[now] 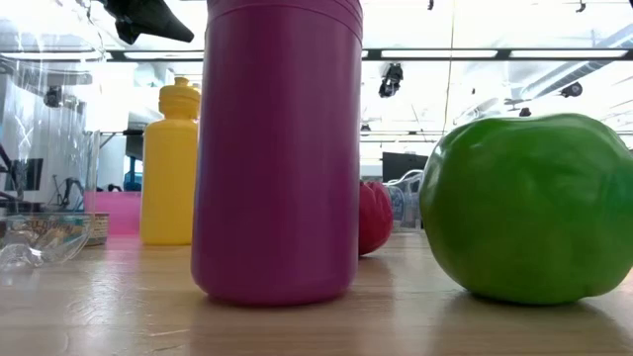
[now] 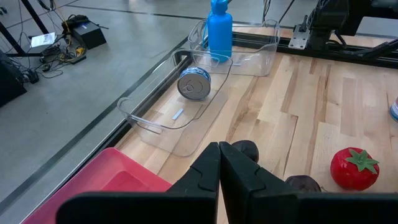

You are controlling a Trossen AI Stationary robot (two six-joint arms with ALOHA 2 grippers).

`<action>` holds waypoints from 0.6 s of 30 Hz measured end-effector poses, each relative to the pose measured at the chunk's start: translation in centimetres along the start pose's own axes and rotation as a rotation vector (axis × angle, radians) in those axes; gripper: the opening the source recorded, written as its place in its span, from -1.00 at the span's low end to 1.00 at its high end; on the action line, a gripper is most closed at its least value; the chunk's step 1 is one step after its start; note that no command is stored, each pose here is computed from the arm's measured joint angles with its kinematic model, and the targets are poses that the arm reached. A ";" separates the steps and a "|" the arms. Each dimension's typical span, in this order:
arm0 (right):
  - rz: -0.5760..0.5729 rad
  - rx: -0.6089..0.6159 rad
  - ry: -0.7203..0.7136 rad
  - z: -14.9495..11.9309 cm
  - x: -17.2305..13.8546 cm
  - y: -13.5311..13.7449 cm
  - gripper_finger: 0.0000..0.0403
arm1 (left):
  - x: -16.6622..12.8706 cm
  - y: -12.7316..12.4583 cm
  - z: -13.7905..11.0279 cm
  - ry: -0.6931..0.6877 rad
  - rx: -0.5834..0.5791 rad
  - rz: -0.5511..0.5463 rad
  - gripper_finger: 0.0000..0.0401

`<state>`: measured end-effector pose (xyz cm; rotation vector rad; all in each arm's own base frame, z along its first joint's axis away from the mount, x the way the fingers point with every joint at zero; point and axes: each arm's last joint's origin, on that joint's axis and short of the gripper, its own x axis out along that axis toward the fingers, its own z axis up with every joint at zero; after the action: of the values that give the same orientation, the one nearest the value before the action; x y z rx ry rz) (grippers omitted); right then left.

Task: Pick & Place Food Item
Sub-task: Put the purple water bottle into the right transparent bin

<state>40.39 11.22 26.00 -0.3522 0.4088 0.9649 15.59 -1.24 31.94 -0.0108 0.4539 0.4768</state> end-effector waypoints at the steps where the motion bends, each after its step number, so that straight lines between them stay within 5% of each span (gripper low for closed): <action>1: 0.000 0.001 0.000 0.0 -0.1 0.0 -0.66 | 0.0 0.0 0.0 0.000 0.000 0.000 -0.95; 18: -0.038 0.000 -0.043 3.0 -3.4 1.0 -0.66 | 0.0 0.0 0.0 0.001 0.001 0.000 -0.95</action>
<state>38.33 10.70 30.18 -0.3375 0.3619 0.9340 15.57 -1.24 31.92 -0.0097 0.4550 0.4768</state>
